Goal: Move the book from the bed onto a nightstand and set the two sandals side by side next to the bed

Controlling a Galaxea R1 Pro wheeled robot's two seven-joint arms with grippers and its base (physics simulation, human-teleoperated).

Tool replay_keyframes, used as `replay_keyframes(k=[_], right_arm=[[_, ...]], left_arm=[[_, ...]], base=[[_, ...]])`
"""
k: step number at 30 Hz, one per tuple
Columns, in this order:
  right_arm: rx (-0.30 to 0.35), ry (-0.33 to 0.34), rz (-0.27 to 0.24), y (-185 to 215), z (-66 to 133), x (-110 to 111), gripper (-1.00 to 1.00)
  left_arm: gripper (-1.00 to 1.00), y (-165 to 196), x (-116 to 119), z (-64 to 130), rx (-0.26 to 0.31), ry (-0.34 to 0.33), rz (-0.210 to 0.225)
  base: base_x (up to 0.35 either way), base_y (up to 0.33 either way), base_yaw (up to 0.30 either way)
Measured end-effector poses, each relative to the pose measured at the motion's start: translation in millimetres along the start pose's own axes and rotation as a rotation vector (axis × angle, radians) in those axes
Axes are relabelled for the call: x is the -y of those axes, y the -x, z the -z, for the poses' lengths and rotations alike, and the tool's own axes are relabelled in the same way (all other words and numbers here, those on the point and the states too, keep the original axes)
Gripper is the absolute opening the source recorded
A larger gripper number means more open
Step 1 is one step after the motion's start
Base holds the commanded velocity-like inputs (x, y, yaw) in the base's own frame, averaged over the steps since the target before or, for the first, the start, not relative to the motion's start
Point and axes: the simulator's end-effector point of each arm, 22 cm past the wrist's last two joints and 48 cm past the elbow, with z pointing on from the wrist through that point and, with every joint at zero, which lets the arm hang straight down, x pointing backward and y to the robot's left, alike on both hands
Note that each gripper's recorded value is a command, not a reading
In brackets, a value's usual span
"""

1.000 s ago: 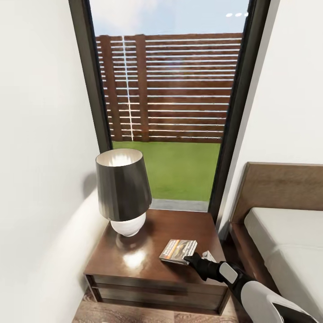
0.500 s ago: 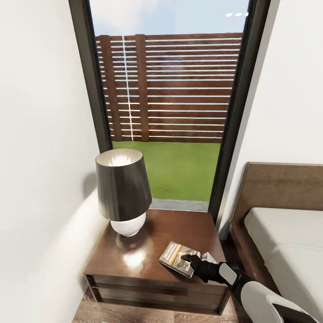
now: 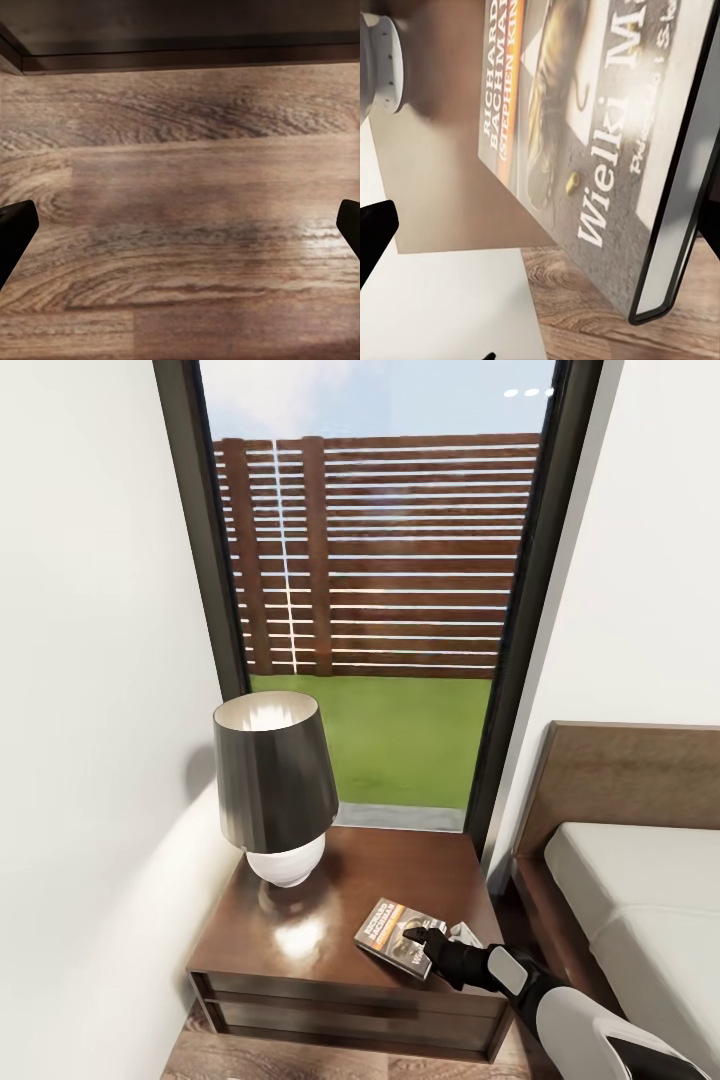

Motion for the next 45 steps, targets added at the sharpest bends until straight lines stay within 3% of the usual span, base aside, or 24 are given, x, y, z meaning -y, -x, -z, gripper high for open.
replay_keyframes(k=[24, 32, 45], right_arm=[[0.002, -0.007, 0.003, 1.1, 0.5, 1.8, 1.00], [0.004, -0.075, 0.000, 1.6, 1.0, 16.8, 1.00], [0.004, -0.084, 0.000, 1.4, 1.0, 18.4, 1.00]], left_arm=[[1.00, -0.1, 0.2, 0.1, 0.001, -0.001, 0.000], [1.00, -0.1, 0.2, 0.1, 0.001, -0.001, 0.000], [1.00, -0.1, 0.2, 0.1, 0.001, -0.001, 0.000]], base=[[0.000, 0.000, 0.000], [0.000, 0.000, 0.000], [0.000, 0.000, 0.000]])
